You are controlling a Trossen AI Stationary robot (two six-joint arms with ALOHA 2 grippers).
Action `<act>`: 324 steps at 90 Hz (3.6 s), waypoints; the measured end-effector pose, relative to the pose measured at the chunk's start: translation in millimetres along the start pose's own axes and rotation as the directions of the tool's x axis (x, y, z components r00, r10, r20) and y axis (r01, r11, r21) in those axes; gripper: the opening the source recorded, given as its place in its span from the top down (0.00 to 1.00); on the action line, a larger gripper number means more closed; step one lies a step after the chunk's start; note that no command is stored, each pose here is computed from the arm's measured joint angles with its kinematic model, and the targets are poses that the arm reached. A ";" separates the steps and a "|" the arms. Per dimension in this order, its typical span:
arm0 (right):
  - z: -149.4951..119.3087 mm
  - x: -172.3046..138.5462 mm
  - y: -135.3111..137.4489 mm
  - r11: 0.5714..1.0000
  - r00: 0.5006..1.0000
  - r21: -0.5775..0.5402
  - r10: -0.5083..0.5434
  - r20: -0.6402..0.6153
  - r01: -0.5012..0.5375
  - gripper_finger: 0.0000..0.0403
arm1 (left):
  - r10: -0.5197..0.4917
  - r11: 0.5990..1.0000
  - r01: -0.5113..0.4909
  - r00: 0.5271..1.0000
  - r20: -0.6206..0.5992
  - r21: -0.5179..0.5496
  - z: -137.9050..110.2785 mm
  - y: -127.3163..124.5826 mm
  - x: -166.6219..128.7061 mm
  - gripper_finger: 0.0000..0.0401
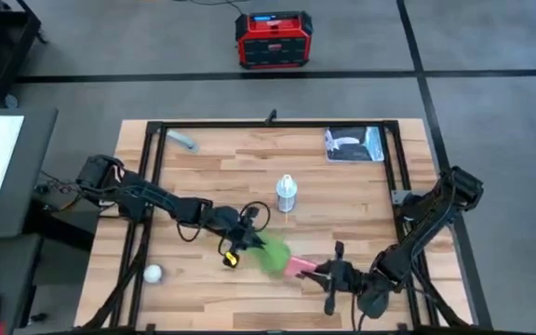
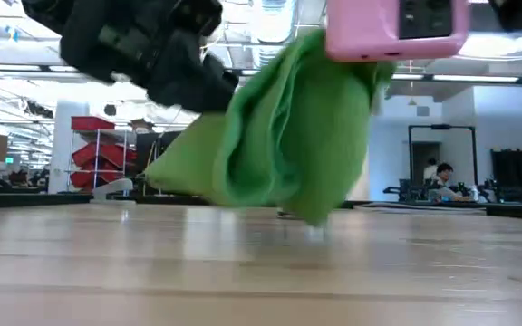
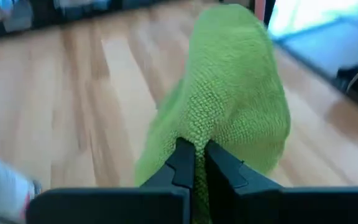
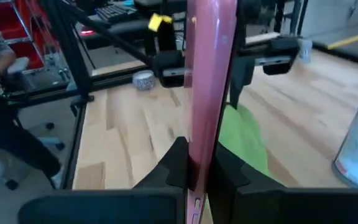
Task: Apply microfiber cloth
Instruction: Wipe the cellphone with a microfiber cloth
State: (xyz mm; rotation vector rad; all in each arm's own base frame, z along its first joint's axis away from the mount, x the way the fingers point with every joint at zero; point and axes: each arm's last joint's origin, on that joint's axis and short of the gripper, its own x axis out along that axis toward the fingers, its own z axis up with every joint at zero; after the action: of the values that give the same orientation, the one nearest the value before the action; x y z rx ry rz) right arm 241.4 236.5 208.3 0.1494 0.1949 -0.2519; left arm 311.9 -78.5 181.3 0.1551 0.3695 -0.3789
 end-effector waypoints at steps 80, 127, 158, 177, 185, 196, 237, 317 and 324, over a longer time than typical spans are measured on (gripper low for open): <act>31.2 22.5 -6.2 0.980 0.989 -0.195 -0.004 0.151 0.033 0.97 | -0.167 0.984 0.145 0.954 0.249 0.106 24.5 -6.5 -3.4 1.00; 14.5 32.2 -15.9 0.996 1.000 -0.084 0.009 0.009 -0.008 0.97 | -0.149 0.984 0.091 0.892 0.426 0.154 41.9 -0.2 -10.0 1.00; 25.4 24.2 -12.1 0.978 0.983 -0.148 -0.123 0.139 0.144 0.97 | -0.101 0.995 0.093 0.973 0.207 0.047 19.8 0.2 -2.6 1.00; 30.7 23.5 -11.6 0.973 0.973 -0.149 -0.152 0.172 0.178 0.97 | -0.041 0.999 0.042 0.997 0.058 -0.024 5.8 0.6 -0.6 1.00; 33.0 23.2 -10.9 0.972 0.972 -0.158 -0.145 0.183 0.174 0.97 | 0.000 0.999 0.001 1.000 0.015 -0.042 2.0 1.3 -0.4 1.00; 33.5 23.1 -10.6 0.974 0.974 -0.157 -0.136 0.184 0.165 0.97 | 0.059 0.997 -0.061 0.997 -0.043 -0.048 -3.2 3.4 -0.7 1.00; 37.6 28.7 -11.4 0.989 0.982 -0.127 -0.050 0.183 0.074 0.96 | 0.107 0.991 -0.112 0.992 -0.066 -0.073 -5.5 7.2 -1.2 1.00; 30.1 47.4 -26.2 0.997 0.998 -0.069 0.031 0.048 -0.028 0.96 | 0.010 0.984 -0.050 0.974 0.227 0.173 48.4 -4.7 -22.9 1.00; 38.4 44.8 -26.0 0.997 0.995 -0.081 0.003 0.100 0.005 0.96 | 0.003 0.989 -0.030 0.983 0.184 0.144 34.4 -8.5 -18.7 1.00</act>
State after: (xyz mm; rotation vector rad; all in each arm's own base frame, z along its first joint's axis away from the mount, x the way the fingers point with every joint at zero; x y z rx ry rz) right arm 283.8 194.7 233.0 0.0560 0.1052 -0.2514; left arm 303.5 -87.5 219.5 0.2647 0.1586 -0.4009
